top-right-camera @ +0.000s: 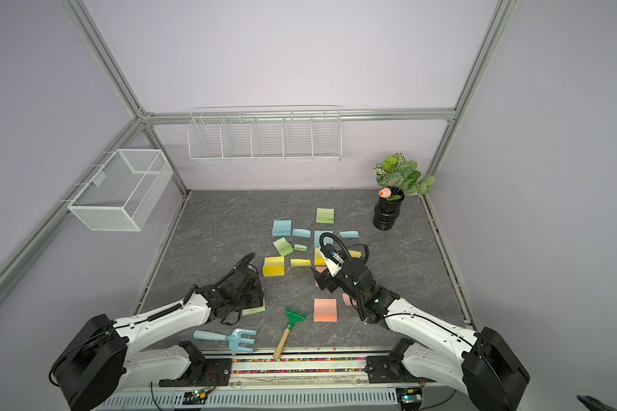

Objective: Tear off pages from different memo pads
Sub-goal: Move the memo pad to the center of the board, then pick up the memo pad from the center of the board.

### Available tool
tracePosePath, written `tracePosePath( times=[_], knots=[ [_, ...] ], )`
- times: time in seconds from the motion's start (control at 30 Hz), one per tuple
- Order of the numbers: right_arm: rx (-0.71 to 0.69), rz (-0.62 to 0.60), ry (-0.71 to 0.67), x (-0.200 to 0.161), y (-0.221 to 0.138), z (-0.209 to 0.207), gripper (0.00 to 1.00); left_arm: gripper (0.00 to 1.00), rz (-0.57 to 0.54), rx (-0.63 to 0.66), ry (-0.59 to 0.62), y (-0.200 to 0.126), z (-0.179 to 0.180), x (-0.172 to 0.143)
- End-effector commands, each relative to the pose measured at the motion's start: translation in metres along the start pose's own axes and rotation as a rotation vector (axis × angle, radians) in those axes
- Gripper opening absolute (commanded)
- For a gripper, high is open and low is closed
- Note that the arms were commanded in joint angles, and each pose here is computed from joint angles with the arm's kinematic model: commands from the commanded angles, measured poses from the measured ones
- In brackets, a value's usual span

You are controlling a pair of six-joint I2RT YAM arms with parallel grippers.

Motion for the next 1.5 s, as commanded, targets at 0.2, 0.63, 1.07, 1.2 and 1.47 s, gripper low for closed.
tracePosePath(
  times=[0.2,0.63,1.07,1.2,1.47],
  knots=[
    [-0.014,-0.013,0.060,0.010,-0.003,-0.002,0.89,0.62,-0.055,-0.311,0.190,-0.013,-0.036,0.021],
    [0.042,0.016,0.129,0.010,-0.002,0.000,0.89,0.65,0.027,-0.022,0.068,-0.044,-0.001,0.006],
    [0.084,0.062,0.122,0.005,0.011,0.006,0.89,0.65,0.047,-0.208,0.067,-0.030,0.001,-0.020],
    [0.087,0.078,0.114,0.002,0.014,0.008,0.89,0.63,0.037,-0.175,0.058,-0.027,0.002,-0.019],
    [0.093,0.092,0.105,0.001,0.018,0.010,0.89,0.62,-0.003,-0.147,0.037,-0.033,0.008,-0.020]
  ],
)
Point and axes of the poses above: each gripper's point midway between its finger pads, its own y axis out along the fingers, its own z axis along the line the jaws close on, x = y × z, the point moved 10 cm from there along -y, back along the fingers, and after that the axes turned 6 degrees about y, right-handed, at the moved point
